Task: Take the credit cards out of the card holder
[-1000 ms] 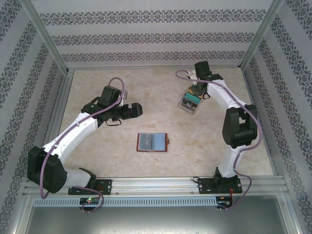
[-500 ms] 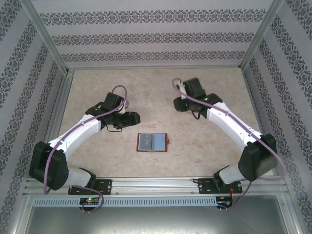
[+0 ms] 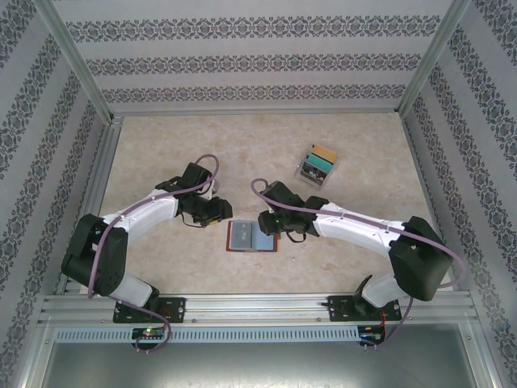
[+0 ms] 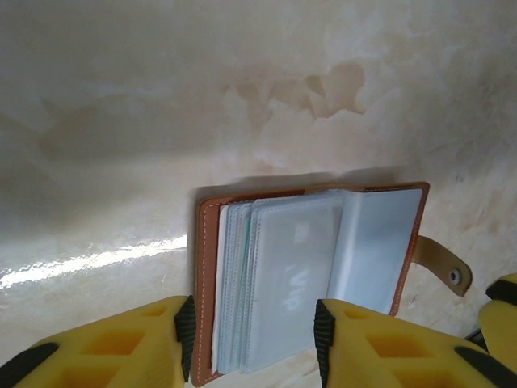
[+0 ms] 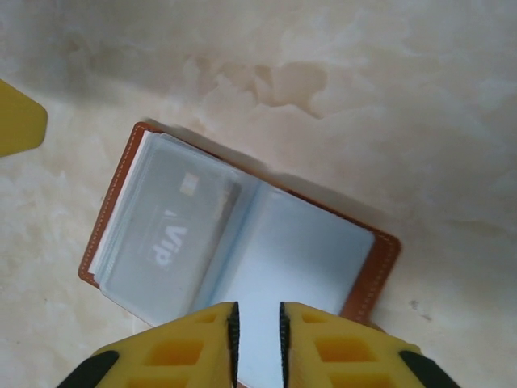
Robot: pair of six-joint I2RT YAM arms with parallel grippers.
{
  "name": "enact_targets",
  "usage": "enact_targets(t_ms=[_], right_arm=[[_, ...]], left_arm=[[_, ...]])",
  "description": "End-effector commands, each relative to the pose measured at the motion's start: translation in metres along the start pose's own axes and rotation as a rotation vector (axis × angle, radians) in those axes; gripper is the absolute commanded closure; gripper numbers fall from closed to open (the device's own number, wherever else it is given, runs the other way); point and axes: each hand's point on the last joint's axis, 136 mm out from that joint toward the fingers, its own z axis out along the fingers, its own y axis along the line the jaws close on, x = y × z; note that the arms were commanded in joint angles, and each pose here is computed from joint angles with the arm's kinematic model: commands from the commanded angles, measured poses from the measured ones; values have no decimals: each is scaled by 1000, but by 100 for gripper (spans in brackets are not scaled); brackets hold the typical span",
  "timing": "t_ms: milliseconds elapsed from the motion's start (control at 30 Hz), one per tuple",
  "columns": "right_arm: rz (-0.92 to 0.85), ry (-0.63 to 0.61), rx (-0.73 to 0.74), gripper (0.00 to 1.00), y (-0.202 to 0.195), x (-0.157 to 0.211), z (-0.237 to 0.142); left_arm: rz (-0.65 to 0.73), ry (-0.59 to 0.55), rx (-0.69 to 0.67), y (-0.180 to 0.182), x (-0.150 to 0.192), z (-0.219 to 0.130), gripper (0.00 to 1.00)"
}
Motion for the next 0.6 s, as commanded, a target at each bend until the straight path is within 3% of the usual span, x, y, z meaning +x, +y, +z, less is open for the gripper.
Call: enact_targets(t_ms=[0,233,567], right_arm=[[64,9,-12,81,1,4,14],[98,57,88,88,-22,22,24],[143,92,118,85,-35,42,25]], left_arm=[[1,18,31,-5,4,9,57],[5,65,64,-13,16,21,63],[1,98,61,-11,26,29,66]])
